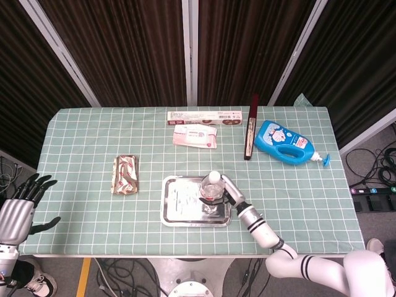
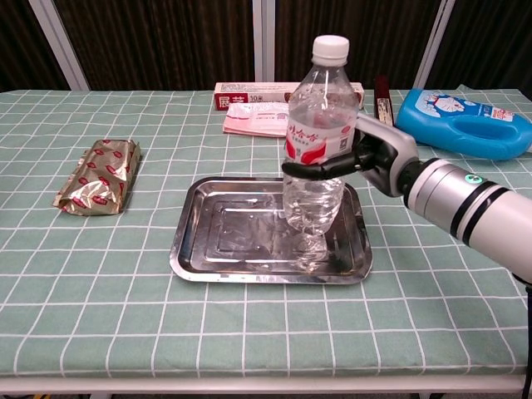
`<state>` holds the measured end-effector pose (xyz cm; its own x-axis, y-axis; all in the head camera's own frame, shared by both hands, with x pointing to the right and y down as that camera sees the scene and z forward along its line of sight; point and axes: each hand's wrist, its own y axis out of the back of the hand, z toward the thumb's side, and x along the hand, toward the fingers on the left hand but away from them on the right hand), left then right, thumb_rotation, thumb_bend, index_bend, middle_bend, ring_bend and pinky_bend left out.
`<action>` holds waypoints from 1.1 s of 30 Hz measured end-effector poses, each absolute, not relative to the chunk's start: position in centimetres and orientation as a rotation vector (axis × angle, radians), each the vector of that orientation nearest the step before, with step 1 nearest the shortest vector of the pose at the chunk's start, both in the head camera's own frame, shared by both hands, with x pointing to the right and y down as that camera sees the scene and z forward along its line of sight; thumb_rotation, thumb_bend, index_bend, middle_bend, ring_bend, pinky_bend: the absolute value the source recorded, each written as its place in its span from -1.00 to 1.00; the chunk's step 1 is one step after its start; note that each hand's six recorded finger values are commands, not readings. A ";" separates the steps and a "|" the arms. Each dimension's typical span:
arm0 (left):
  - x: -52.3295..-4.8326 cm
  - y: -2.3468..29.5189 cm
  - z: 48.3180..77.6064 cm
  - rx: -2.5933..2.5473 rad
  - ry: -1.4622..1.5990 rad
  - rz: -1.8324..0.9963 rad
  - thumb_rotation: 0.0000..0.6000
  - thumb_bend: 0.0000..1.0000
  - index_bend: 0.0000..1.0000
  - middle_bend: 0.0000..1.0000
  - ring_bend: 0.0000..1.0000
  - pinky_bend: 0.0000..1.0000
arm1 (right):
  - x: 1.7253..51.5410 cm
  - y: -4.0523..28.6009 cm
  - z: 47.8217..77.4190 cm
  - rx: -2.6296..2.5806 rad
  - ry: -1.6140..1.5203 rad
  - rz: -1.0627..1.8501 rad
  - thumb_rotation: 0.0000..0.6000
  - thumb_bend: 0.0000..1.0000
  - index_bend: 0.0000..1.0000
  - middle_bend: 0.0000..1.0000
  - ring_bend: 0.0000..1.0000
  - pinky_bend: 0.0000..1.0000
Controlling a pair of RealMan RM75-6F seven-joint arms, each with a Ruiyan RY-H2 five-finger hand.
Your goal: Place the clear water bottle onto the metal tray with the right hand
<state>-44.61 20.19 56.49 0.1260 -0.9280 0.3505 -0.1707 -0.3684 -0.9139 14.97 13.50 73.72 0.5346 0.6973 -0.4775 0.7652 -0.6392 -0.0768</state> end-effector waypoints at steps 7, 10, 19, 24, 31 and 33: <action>-45.2 20.2 56.5 -1.663 1.080 -1.317 1.00 -0.73 -0.52 -0.54 -0.80 -0.63 | 14.1 14.2 74.5 2.718 1.244 -0.727 1.00 -1.00 0.29 0.09 -0.33 -0.17; -45.3 20.1 56.5 -1.659 1.086 -1.316 1.00 -0.72 -0.52 -0.54 -0.80 -0.63 | 13.7 14.2 74.4 2.739 1.239 -0.708 1.00 -1.00 0.21 0.06 -0.36 -0.22; -45.5 20.1 56.6 -1.658 1.087 -1.321 1.00 -0.73 -0.52 -0.54 -0.80 -0.63 | 14.0 14.1 74.4 2.762 1.210 -0.710 1.00 -1.00 -0.05 -0.03 -0.53 -0.34; -45.5 20.1 56.5 -1.658 1.092 -1.317 1.00 -0.72 -0.52 -0.54 -0.80 -0.63 | 14.1 14.2 74.4 2.772 1.178 -0.730 1.00 -1.00 -0.20 -0.13 -0.63 -0.44; -45.1 19.9 56.4 -1.661 1.092 -1.301 1.00 -0.73 -0.52 -0.54 -0.80 -0.63 | 14.3 14.1 73.8 2.805 1.144 -0.733 1.00 -1.00 -0.73 -0.45 -0.89 -0.74; -45.0 19.8 56.4 -1.662 1.091 -1.297 1.00 -0.73 -0.52 -0.54 -0.80 -0.63 | 14.6 14.0 73.6 2.821 1.127 -0.756 1.00 -1.00 -0.92 -0.57 -0.98 -0.87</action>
